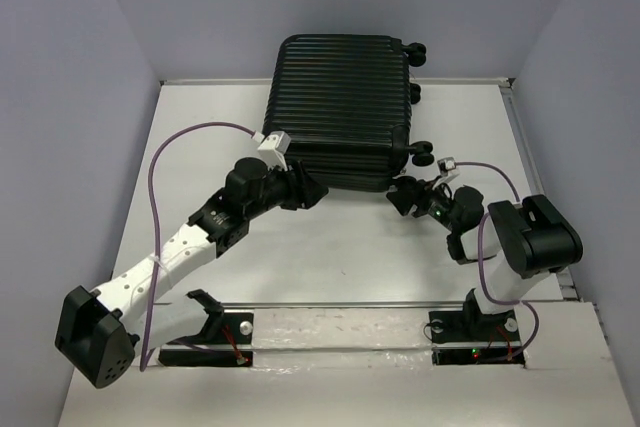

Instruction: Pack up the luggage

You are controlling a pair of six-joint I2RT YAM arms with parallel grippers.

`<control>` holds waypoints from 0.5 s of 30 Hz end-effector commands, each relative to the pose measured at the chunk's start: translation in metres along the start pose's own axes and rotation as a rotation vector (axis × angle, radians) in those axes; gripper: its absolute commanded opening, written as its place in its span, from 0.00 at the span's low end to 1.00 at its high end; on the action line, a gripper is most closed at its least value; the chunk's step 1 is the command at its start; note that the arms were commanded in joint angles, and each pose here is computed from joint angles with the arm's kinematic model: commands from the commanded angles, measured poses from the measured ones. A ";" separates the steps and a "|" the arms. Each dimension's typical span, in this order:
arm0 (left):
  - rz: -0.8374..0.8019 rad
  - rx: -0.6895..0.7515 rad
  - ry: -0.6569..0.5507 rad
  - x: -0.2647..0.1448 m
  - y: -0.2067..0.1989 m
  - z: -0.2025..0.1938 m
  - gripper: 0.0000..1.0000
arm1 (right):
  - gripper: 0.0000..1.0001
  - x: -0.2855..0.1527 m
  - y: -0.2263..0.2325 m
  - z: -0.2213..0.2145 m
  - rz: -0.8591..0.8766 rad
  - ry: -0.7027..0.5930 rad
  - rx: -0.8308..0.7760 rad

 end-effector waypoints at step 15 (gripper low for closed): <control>-0.035 0.013 -0.039 0.007 -0.009 0.010 0.59 | 0.68 -0.022 0.053 0.109 0.172 -0.477 -0.291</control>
Point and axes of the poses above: each gripper's point midway between its finger pads, its own x axis out along the fingers, its own y axis along the line the jaws close on, z = x × y, the point moved 3 cm from there along -x, back along the fingers, and after that the axes turned 13 degrees about x, right-handed, at the moved point
